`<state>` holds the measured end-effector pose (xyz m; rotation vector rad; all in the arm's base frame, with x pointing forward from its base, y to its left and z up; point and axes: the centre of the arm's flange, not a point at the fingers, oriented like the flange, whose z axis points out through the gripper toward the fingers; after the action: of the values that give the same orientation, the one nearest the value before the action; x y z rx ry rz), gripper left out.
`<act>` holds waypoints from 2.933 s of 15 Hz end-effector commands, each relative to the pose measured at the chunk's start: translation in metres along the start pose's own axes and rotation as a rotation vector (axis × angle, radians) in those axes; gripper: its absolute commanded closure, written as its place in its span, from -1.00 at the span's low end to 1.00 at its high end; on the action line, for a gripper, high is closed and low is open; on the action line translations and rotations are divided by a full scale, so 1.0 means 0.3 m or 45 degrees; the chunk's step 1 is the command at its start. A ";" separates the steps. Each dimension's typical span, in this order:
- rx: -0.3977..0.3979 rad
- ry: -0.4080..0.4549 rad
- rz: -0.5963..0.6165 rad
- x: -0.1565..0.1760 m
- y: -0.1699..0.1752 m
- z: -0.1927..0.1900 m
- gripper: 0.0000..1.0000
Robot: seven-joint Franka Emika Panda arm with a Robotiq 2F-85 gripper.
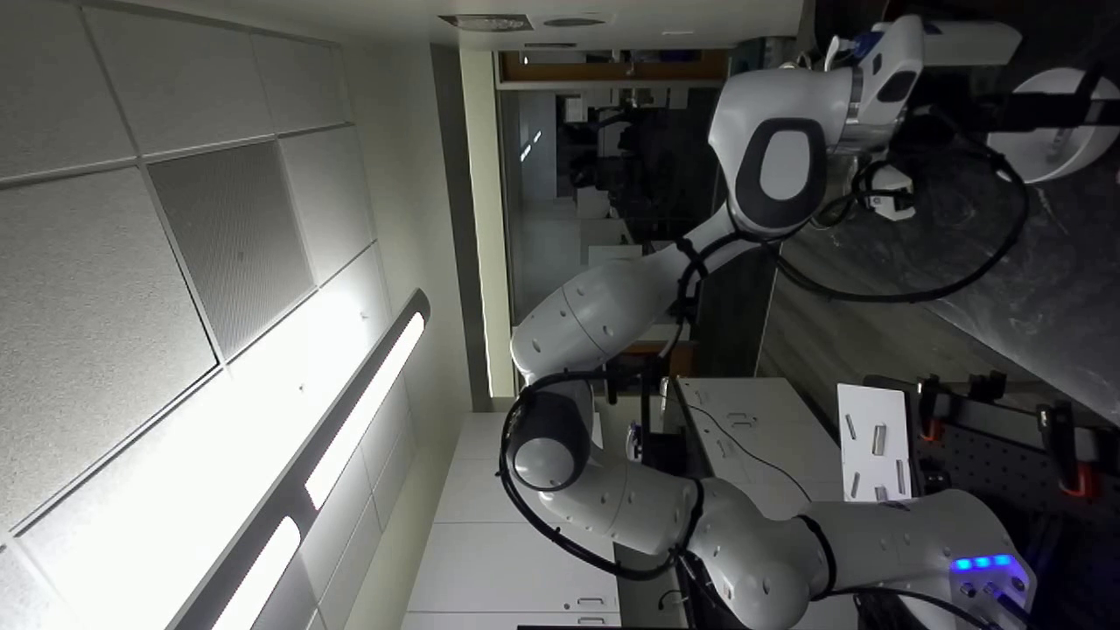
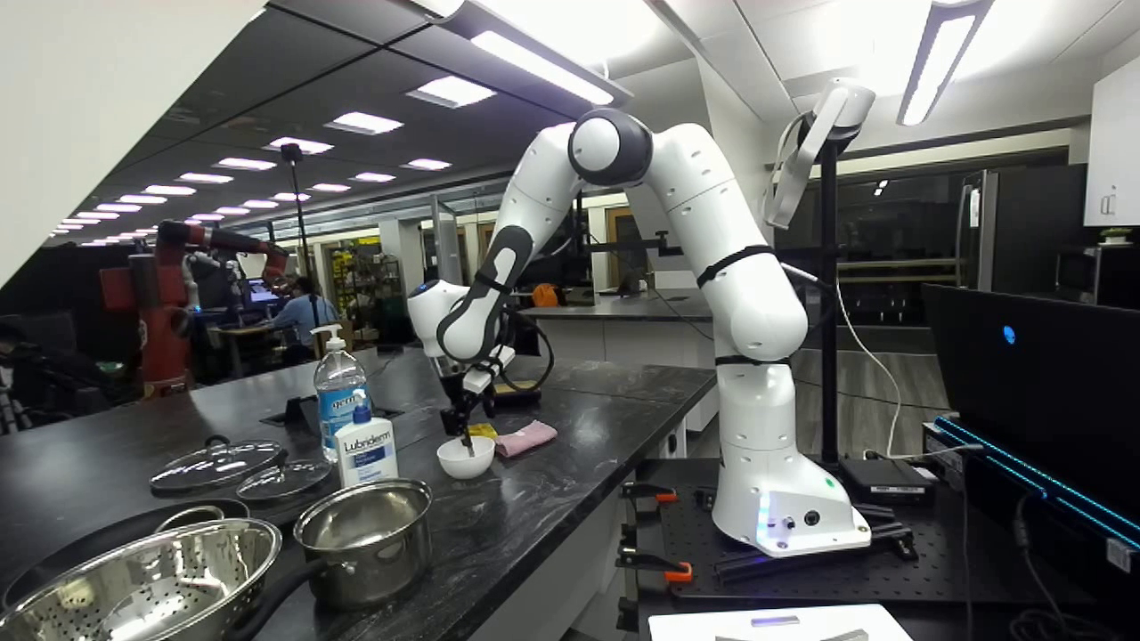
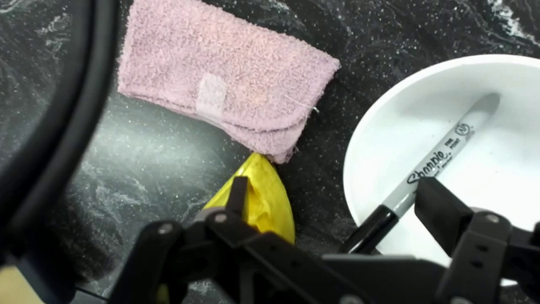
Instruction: Shift the sharpie to the table, then put the towel in the bowl
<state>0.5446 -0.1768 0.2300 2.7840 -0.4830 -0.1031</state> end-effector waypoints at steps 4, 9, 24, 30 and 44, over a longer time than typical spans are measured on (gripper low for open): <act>-0.016 0.022 -0.113 0.026 -0.040 0.011 -1.00; -0.025 0.022 -0.183 0.023 -0.071 0.014 -1.00; -0.069 0.043 -0.276 0.026 -0.067 0.009 0.94; -0.149 0.071 -0.341 0.043 -0.028 -0.023 0.91; -0.140 -0.055 -0.416 0.043 0.008 -0.009 0.91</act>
<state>0.5551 -0.1803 0.2292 2.7293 -0.0458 -0.2115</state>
